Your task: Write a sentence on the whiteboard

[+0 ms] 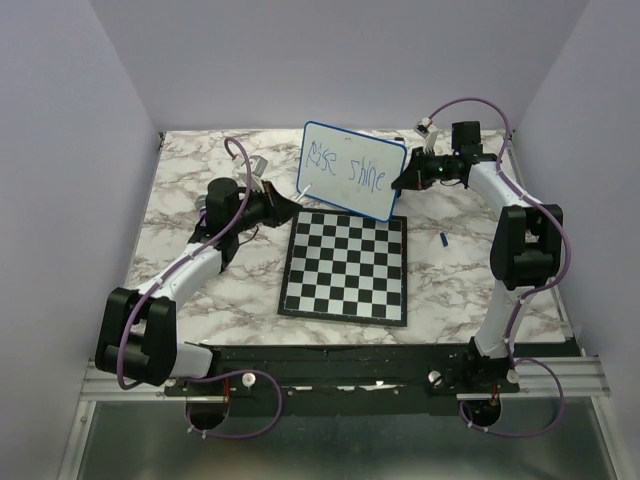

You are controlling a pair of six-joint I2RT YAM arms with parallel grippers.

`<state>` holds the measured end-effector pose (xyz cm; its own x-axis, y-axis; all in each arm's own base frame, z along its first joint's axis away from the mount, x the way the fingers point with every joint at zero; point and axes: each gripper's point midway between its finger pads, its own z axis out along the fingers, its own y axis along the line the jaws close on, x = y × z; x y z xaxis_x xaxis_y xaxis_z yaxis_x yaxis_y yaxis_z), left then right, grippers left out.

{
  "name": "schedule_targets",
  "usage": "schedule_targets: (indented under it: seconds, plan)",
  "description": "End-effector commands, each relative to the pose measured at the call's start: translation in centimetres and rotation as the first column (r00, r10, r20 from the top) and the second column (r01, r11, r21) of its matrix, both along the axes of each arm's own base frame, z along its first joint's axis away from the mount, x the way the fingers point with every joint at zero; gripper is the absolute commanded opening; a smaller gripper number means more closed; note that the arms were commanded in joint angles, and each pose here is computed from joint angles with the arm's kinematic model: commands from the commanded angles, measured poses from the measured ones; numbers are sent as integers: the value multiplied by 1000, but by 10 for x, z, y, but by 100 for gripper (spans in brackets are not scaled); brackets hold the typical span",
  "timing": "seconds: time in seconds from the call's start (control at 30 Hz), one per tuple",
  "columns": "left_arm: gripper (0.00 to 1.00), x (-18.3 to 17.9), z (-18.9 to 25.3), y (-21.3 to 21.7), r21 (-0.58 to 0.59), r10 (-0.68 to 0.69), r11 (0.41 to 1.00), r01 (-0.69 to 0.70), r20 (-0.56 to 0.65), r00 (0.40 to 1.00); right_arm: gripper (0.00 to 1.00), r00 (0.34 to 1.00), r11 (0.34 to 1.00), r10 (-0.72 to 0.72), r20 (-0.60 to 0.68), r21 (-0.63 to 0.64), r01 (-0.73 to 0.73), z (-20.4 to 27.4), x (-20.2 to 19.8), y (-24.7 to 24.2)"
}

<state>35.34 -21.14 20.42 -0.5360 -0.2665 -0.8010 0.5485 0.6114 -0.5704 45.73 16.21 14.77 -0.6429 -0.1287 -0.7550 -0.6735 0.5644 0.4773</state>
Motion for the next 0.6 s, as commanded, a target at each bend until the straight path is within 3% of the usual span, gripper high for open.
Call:
schedule_targets:
  seconds: [0.0,0.23,0.4,0.57]
  plan:
    - [0,6,16,10,-5,60,998,-60,88,994,0,998,999,36,46,18,-37,21,-3,5]
    - [0,4,22,19,-13,93,996,-92,115,989,0,998,999,36,46,21,-37,22,-4,6]
    - [0,0,32,32,-136,126,985,-108,126,984,0,998,999,37,51,20,-38,24,-4,6]
    - [0,-1,34,39,-169,131,980,-109,126,983,0,998,999,34,52,25,-36,27,-5,6]
